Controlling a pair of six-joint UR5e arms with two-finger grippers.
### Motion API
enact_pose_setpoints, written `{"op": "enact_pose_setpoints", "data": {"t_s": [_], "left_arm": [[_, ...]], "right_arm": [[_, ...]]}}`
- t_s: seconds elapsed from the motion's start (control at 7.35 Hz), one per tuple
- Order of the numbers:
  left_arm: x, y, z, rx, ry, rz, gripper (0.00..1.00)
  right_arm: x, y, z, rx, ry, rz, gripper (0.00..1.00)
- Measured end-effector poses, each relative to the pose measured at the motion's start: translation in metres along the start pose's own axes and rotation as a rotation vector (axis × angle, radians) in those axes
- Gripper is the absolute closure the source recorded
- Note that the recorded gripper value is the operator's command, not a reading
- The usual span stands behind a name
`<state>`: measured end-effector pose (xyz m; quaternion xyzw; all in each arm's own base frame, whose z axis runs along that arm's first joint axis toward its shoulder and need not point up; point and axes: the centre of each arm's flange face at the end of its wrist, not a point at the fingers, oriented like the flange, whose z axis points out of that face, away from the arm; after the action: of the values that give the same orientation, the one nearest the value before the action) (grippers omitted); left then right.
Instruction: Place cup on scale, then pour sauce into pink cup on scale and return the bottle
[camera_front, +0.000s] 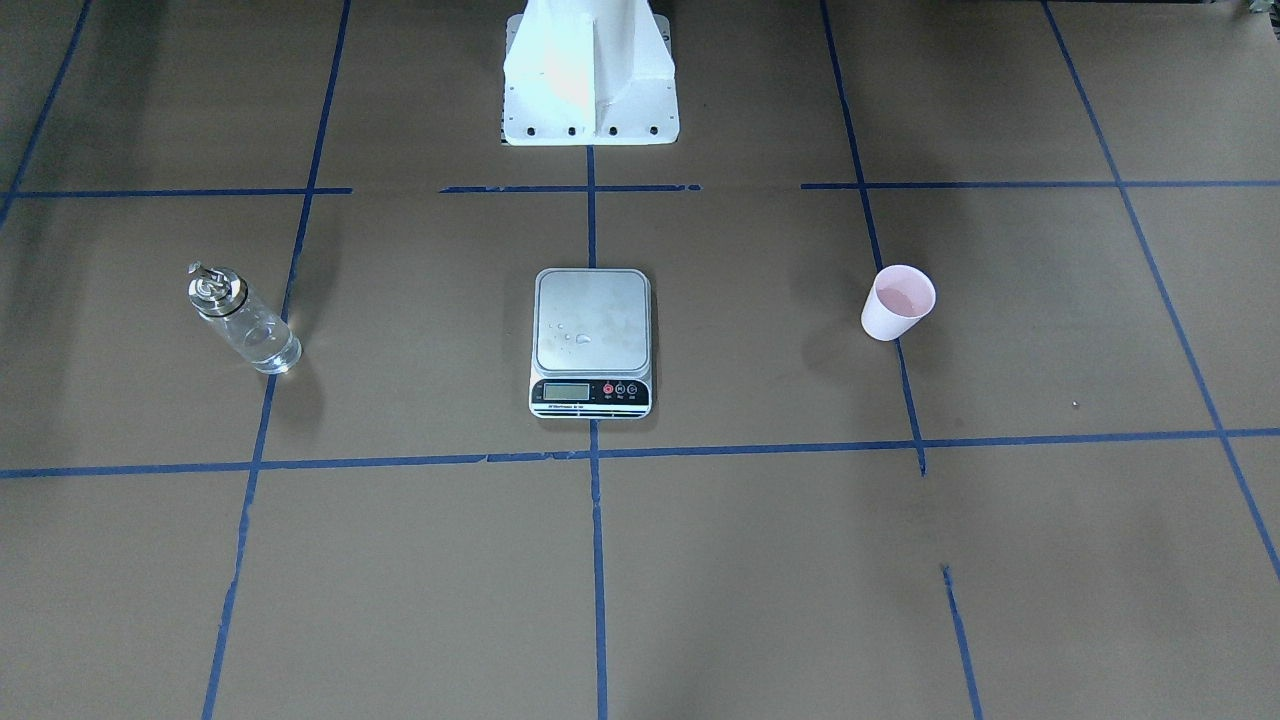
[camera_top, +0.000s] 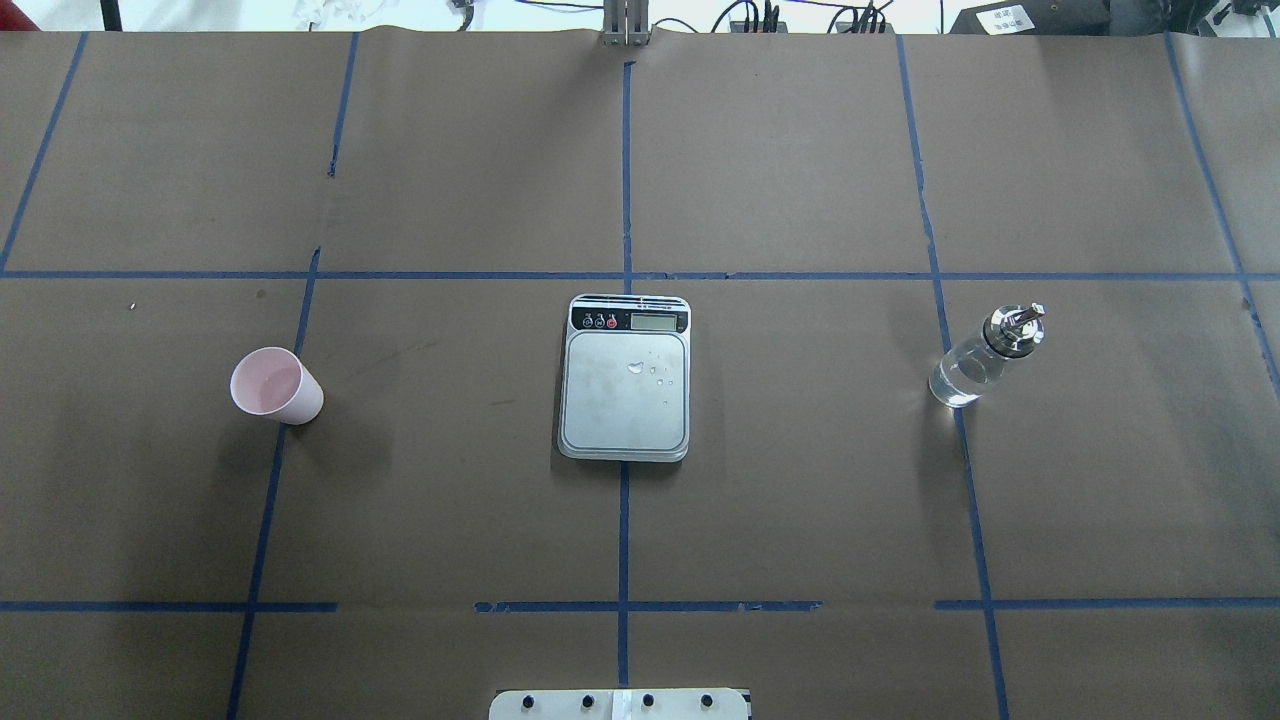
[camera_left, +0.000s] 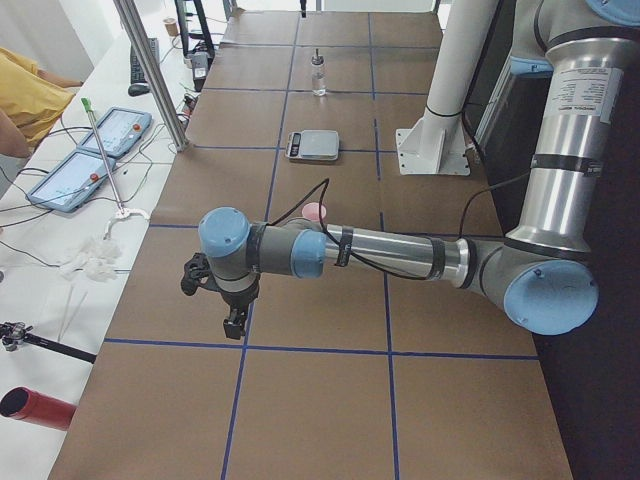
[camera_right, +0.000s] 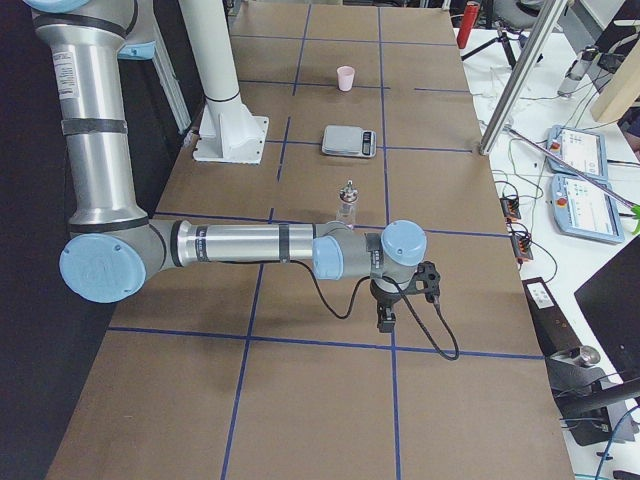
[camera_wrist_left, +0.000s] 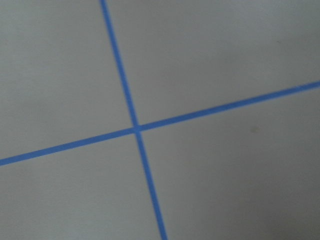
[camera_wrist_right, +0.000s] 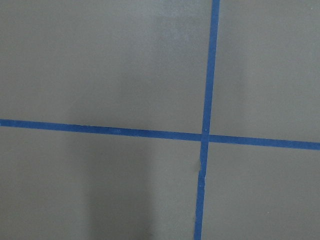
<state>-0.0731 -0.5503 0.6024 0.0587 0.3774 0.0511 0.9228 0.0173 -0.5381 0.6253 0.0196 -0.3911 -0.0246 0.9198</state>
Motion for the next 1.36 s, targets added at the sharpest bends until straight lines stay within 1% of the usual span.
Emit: {"op": "enact_pose_setpoints", "data": {"t_s": [0.27,0.54,0.68,0.95,1.09,1.22,1.36], "left_arm": [[0.002,0.001,-0.010,0.016,0.000,0.003,0.00],[0.025,0.000,-0.032,0.042,-0.001,0.026,0.00],[0.032,0.001,-0.037,0.052,0.008,0.035,0.00],[0.044,0.002,-0.038,0.066,0.061,0.055,0.00],[0.061,0.000,-0.036,0.074,0.102,0.085,0.00],[0.093,-0.004,-0.032,0.072,0.137,0.096,0.00],[0.151,-0.006,-0.021,0.048,0.165,0.074,0.00]], "right_arm": [[0.001,-0.001,0.000,0.001,0.003,0.002,0.00],[0.004,0.000,0.002,0.000,0.003,0.003,0.00],[0.004,0.000,0.003,-0.001,0.001,0.004,0.00],[0.000,0.000,0.000,0.006,-0.003,-0.004,0.00],[-0.007,-0.002,-0.006,0.018,-0.005,-0.018,0.00],[-0.011,-0.004,-0.010,0.025,-0.008,-0.027,0.00],[-0.012,-0.003,-0.010,0.027,-0.009,-0.029,0.00]]}}
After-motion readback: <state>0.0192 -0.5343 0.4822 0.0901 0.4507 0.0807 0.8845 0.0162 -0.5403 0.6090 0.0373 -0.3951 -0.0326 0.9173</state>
